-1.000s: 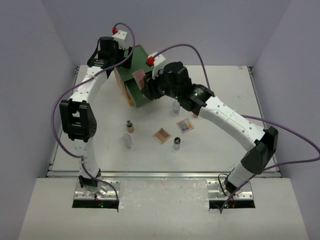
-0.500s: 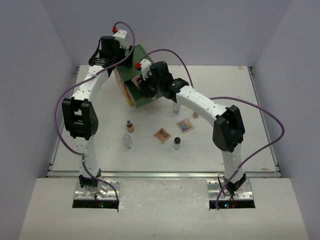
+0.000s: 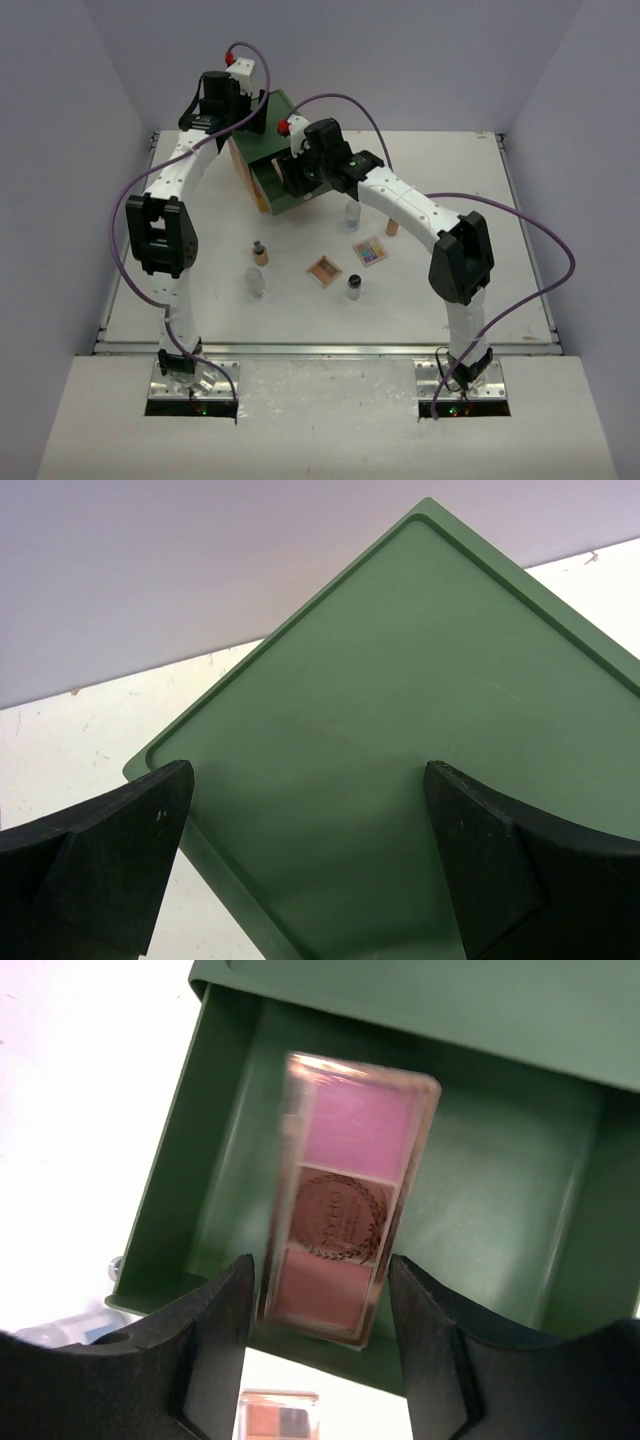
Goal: Organize the makeup
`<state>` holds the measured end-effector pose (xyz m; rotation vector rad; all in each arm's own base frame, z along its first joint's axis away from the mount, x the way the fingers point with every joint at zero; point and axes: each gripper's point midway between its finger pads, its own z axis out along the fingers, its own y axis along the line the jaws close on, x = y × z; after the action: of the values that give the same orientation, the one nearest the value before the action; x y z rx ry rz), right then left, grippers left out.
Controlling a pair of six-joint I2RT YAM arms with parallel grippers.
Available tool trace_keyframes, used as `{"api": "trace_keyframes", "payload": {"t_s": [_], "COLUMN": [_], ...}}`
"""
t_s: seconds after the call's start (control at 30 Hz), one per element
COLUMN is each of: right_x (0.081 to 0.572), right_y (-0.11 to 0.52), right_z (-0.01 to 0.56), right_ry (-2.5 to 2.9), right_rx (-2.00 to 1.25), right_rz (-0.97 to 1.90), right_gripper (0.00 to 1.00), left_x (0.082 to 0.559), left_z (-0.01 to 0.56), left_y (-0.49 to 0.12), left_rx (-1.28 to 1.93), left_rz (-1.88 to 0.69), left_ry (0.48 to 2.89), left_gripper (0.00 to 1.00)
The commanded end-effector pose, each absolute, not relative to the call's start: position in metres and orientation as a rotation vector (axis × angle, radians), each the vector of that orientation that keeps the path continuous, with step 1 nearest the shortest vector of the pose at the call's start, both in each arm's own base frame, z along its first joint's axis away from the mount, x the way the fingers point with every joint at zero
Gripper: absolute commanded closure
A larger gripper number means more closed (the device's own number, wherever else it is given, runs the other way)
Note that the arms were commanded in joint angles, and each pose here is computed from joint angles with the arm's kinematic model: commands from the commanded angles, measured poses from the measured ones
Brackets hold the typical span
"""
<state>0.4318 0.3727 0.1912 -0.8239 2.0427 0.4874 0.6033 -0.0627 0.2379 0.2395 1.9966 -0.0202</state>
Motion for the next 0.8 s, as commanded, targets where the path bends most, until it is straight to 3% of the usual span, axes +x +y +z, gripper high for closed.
{"api": "trace_keyframes", "payload": {"t_s": [0.0,0.23,0.33,0.47,0.5,0.6,0.77], "right_x": [0.437,0.421,0.368,0.289,0.274,0.26,0.282], "right_y": [0.372,0.366,0.355,0.33,0.325,0.315,0.31], "right_z": [0.252,0.327,0.279,0.181,0.16,0.116,0.079], "right_ry": [1.975,1.838,1.955,2.138,2.171,2.275,2.351], "right_rx": [-0.712,-0.683,-0.826,-1.072,-1.135,-1.2,-1.146], "right_rz": [0.521,0.555,0.599,0.573,0.514,0.364,0.209], "right_gripper": [0.32,0.27,0.24,0.03,0.01,0.01,0.01], "left_x": [0.608,0.609,0.609,0.609,0.61,0.611,0.609], "left_z": [0.241,0.239,0.24,0.241,0.241,0.241,0.241], "left_y": [-0.058,-0.06,-0.061,-0.063,-0.063,-0.064,-0.063], "left_rx": [0.226,0.227,0.223,0.227,0.228,0.232,0.241], "left_rz": [-0.002,-0.011,-0.019,-0.029,-0.03,-0.031,-0.027], "left_ry": [1.992,1.995,1.994,1.991,1.991,1.99,1.993], "left_gripper": [0.0,0.0,0.0,0.0,0.0,0.0,0.0]}}
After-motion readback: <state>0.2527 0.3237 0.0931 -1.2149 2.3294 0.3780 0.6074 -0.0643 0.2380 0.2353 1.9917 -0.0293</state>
